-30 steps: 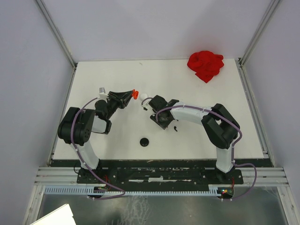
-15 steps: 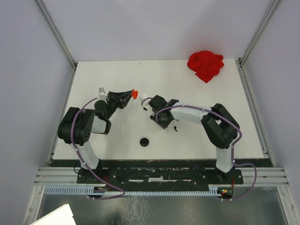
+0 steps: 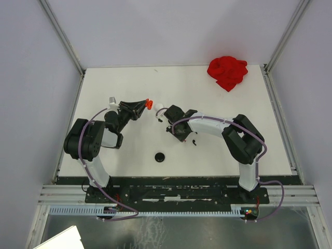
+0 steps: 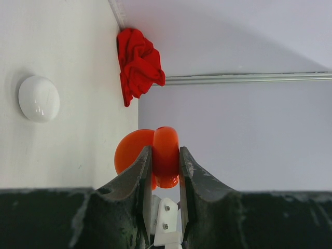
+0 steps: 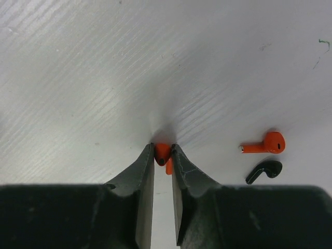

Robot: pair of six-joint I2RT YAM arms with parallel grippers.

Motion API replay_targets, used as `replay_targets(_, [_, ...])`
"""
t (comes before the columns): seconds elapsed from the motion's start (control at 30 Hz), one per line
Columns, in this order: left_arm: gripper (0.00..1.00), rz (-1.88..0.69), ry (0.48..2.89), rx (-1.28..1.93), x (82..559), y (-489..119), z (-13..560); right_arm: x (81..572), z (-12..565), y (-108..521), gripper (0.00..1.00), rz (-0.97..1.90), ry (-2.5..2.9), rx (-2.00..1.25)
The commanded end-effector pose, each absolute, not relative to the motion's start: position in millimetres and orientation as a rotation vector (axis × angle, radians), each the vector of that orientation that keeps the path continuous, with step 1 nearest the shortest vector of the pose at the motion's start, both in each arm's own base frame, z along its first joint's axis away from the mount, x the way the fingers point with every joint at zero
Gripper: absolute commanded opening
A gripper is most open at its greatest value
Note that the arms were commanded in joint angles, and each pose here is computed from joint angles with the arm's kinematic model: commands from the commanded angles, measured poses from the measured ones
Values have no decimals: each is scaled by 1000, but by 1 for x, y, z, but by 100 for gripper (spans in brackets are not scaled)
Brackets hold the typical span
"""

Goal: Insert the wireless bluetooth earbuds into the charging case
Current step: Pick up the earbud from the center of the board, then place the earbud in the charging case.

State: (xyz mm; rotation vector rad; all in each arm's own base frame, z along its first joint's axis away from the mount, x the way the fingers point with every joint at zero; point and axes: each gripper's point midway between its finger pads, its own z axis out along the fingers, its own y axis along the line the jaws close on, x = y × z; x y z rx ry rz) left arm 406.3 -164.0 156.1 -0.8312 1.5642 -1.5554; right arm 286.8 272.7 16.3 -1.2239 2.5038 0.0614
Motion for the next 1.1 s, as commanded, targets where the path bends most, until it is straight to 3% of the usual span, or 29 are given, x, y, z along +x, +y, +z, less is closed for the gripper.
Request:
replay_targets(0.0, [3,-1600,1521,-786,402,-165,171,302,40,289,18,100,2426,-1167])
replay_targets(0.13, [3,-1602,1521,-783,400,-165,174,322,83,302,6,200,2311,-1024])
replay_targets(0.53, [3,-1677,1576,-730,398,-199,181,391,230,305,2,542,1723,-474])
replay_targets(1.07, [3,-1904,1575,-719,388,-257,183,383,252,314,2,706,1272,-401])
